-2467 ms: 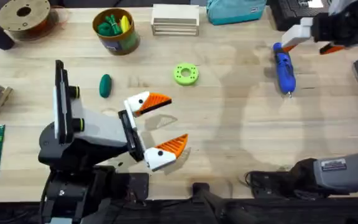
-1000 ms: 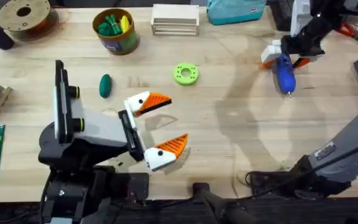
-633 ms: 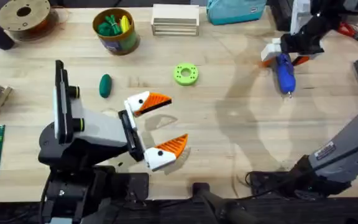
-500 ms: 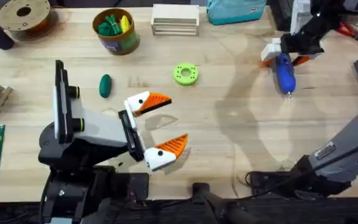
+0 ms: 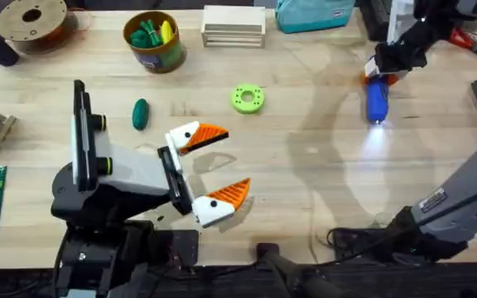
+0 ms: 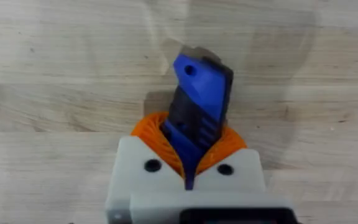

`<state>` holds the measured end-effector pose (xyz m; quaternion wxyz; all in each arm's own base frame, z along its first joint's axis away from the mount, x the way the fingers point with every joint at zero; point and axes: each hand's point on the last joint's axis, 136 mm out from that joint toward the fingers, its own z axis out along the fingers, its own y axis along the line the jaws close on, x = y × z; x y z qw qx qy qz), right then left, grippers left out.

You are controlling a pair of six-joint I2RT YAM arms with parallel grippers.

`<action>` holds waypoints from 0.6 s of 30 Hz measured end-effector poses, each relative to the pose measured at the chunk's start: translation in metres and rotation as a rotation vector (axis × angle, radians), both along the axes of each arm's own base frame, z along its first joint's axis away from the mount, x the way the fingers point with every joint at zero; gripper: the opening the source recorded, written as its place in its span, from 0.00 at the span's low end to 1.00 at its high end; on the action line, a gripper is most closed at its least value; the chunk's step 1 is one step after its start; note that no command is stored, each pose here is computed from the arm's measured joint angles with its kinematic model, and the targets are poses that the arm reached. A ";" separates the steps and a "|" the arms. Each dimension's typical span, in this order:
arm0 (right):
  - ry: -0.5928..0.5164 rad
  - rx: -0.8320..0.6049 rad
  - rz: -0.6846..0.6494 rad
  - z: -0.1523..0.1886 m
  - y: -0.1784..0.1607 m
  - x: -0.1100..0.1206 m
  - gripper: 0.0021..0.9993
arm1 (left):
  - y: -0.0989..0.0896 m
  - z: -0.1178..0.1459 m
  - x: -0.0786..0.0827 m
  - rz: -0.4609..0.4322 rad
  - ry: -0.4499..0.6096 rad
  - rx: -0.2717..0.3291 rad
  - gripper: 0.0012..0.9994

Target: Pick up the gripper from the table and insert it into the empty holder that is missing its gripper. Then pick up a screw, insert it into the mounting hole, and use the screwdriver to tighten it. Finally, clean up the table by picking up the vegetable and placing it into the bucket.

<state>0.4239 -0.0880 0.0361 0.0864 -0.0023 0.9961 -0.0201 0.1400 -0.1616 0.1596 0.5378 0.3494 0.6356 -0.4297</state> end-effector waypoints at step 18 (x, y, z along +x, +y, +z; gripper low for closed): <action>0.038 0.104 -0.074 0.015 0.019 -0.018 0.01 | 0.000 0.000 0.000 0.000 0.000 0.000 0.99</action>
